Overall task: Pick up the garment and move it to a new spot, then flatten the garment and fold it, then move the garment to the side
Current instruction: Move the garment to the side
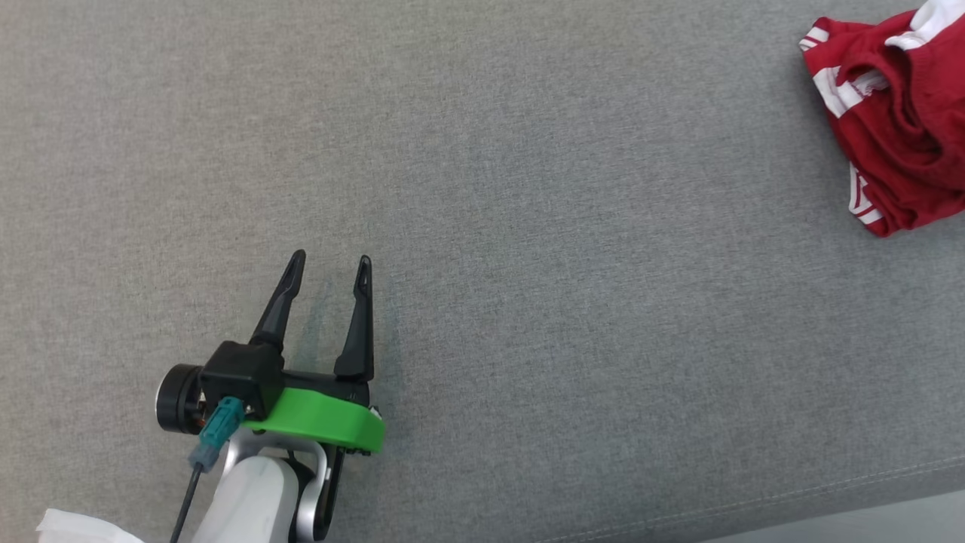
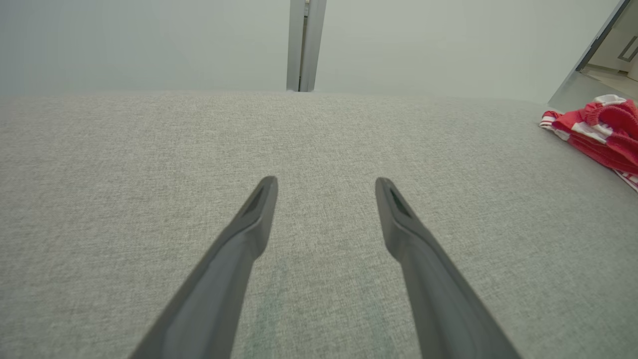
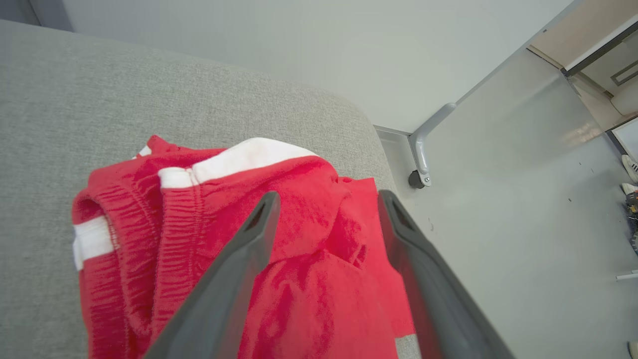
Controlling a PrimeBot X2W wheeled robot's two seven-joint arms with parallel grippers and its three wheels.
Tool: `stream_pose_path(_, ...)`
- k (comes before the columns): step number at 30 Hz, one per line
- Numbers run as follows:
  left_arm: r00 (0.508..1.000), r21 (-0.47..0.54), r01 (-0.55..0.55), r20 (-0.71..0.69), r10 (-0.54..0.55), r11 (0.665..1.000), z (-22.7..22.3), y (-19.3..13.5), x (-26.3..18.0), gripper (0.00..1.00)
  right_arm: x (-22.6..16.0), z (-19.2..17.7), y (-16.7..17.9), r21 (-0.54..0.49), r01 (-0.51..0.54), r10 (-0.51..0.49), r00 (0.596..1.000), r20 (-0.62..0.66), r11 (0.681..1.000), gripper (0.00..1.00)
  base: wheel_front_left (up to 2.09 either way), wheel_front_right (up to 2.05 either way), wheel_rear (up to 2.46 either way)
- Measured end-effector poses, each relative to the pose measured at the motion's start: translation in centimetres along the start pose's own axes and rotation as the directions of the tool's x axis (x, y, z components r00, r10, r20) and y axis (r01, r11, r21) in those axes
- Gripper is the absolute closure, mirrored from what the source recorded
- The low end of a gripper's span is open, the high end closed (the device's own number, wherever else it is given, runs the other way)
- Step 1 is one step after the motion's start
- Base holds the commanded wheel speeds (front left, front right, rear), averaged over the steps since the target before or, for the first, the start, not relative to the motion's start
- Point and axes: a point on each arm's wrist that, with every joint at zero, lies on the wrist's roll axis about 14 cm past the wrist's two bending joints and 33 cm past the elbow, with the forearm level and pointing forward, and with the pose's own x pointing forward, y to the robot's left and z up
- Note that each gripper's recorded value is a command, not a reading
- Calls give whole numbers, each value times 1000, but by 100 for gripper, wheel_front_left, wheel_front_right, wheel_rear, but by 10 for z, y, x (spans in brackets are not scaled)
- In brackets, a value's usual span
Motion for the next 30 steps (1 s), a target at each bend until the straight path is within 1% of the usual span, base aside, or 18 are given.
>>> stream_pose_path(6,998,8,-14,54,14,1000,20,4,1,0,-13,41,19,54,-52,43,986,161,997,0,0,0,0)
stream_pose_path(7,997,6,-22,73,22,1000,27,6,3,0,-17,49,22,76,-62,46,980,195,995,0,0,0,0)
stream_pose_path(11,992,5,-64,112,63,998,42,18,2,0,-31,72,36,109,-99,62,953,297,989,0,0,0,0)
stream_pose_path(14,985,-5,-96,142,96,995,53,26,-2,0,-47,83,57,167,-152,80,923,376,974,0,0,0,0)
stream_pose_path(17,979,-15,-118,164,119,993,62,30,-10,0,-64,88,73,208,-197,89,894,439,958,0,0,0,0)
stream_pose_path(19,978,-20,-132,159,134,991,61,32,-18,0,-76,89,86,215,-226,101,875,473,950,0,0,0,0)
stream_pose_path(24,973,-38,-167,152,171,985,58,36,-42,0,-109,86,110,279,-291,97,831,548,915,0,0,0,0)
stream_pose_path(28,969,-34,-199,142,202,979,53,40,-61,0,-135,73,137,323,-342,105,812,573,883,0,0,0,0)
stream_pose_path(30,967,-35,-213,137,216,976,51,42,-69,0,-146,66,150,329,-363,115,805,582,872,0,0,0,0)
